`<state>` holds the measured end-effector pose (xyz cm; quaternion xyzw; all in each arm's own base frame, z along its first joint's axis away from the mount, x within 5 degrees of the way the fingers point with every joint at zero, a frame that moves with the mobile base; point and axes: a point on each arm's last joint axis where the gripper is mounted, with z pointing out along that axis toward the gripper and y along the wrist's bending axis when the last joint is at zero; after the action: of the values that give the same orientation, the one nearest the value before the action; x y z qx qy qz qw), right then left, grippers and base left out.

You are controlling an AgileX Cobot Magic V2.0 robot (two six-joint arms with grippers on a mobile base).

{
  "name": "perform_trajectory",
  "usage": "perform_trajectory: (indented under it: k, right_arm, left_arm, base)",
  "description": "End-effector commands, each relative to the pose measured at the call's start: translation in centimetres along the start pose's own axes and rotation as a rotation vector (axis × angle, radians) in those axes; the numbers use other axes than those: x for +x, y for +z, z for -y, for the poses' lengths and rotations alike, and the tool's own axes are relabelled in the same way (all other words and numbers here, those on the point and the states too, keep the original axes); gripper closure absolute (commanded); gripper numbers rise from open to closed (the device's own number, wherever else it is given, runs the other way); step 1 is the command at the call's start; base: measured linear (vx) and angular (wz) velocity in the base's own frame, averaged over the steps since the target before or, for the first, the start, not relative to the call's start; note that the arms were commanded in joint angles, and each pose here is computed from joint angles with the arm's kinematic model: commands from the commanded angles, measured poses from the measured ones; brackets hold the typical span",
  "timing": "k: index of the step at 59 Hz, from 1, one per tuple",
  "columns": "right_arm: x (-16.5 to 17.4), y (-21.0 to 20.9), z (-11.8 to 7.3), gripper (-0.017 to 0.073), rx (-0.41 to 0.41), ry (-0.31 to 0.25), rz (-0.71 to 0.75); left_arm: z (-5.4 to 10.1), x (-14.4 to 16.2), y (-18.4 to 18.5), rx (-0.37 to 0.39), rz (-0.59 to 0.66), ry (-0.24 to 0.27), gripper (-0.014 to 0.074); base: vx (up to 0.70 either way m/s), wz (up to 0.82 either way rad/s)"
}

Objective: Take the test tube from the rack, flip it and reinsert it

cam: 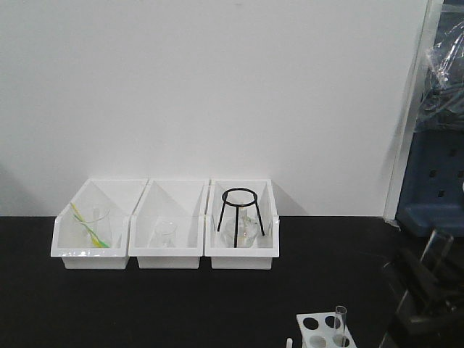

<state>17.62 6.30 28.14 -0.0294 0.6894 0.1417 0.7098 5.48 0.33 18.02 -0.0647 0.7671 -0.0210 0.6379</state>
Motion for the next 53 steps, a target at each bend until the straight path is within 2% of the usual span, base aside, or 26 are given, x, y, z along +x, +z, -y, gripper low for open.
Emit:
perform_trajectory:
  k: [1,14,31,35,53]
  right_arm:
    - [-1.1,-0.7,-0.2,0.0568,-0.048,0.005,0.187]
    - [0.7,-0.3,-1.3,0.0568,-0.167,-0.103,0.139]
    - [3.2,2.0,-2.0,0.0568,-0.229,-0.107,0.143]
    - [3.6,2.4,-2.0,0.0568,-0.232,-0.088,0.152]
    - [5.5,3.5,-1.9,0.0568,-0.230,-0.090,0.129]
  left_arm:
    - [0.1,-0.7,-0.1,0.019,0.085,-0.004,0.0600]
    - [0.1,-0.7,-0.1,0.019,0.085,-0.004,0.0600]
    - [0.1,-0.7,-0.1,0.019,0.085,-0.004,0.0600]
    - [0.1,-0.7,-0.1,0.019,0.085,-0.004,0.0600]
    - [0.1,-0.7,-0.1,0.019,0.085,-0.004,0.0600]
  base:
    - [0.00,0.00]
    - [0.00,0.00]
    - [0.00,0.00]
    - [0.00,0.00]
    - [0.00,0.00]
